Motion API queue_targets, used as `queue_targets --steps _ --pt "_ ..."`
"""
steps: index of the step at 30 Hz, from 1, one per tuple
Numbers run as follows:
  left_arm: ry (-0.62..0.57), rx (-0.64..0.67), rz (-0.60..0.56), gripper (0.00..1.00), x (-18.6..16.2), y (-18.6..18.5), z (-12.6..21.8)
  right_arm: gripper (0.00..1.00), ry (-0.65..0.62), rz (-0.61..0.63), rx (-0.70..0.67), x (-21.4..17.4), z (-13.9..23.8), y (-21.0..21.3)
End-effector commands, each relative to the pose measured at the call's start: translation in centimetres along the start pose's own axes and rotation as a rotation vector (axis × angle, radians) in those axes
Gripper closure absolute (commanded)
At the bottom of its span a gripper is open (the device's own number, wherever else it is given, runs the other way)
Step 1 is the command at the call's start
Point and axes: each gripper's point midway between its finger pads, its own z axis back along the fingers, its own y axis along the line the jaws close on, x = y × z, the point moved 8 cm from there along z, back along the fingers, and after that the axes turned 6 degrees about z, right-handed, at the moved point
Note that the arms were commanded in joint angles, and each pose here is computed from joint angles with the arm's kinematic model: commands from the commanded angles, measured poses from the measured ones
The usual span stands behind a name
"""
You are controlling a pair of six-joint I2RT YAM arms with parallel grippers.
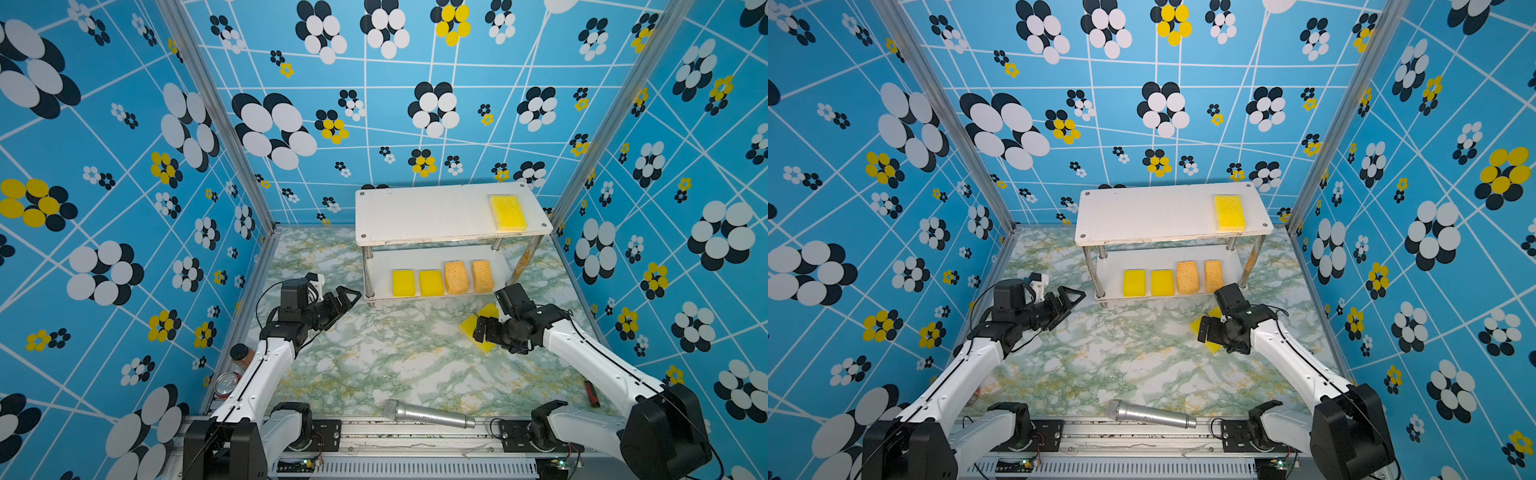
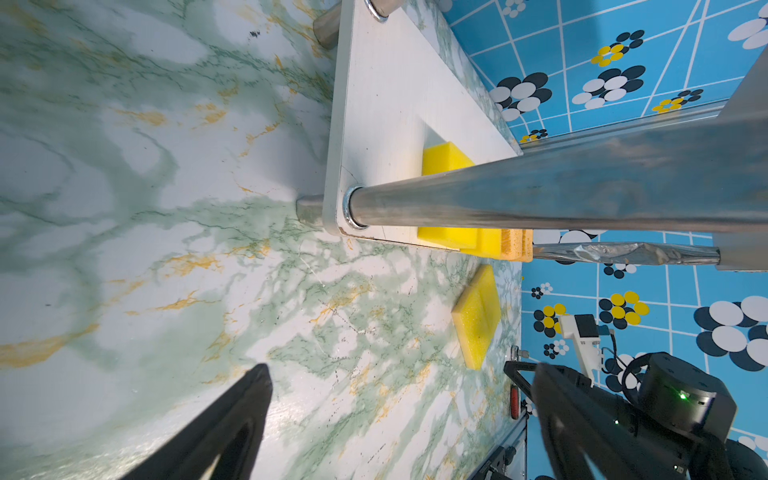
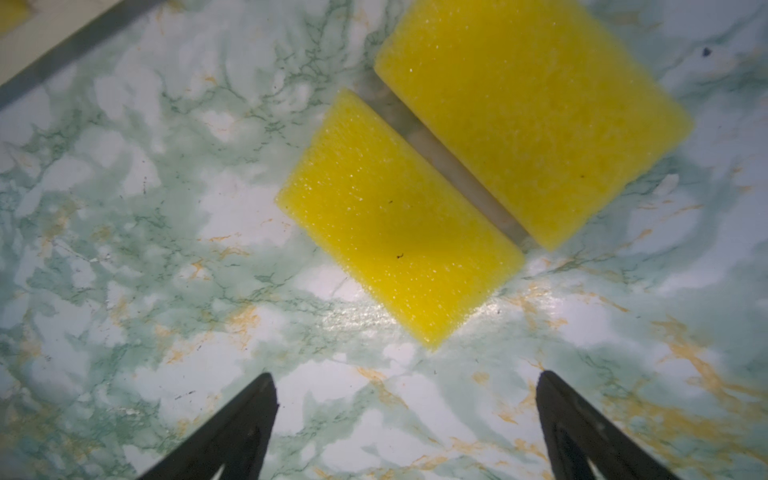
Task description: Place and organize the cleaning sponges onto the shelf
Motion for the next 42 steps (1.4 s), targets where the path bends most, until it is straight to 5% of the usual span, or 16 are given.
queue_targets --steps 1,22,42 --pt "-0.010 -0.002 -0.025 0.01 0.1 -0.3 0.5 0.01 -0.002 0.012 -0.051 0.6 -0.6 -0.1" --pt "-0.027 0.006 -0.024 0.01 0.1 -0.2 1.2 0.01 0.169 0.316 -0.162 3.1 -2.6 0.5" --pt "-0.028 0.012 -0.016 0.01 0.1 0.0 1.3 0.02 0.215 0.409 -0.140 3.0 -4.0 1.4"
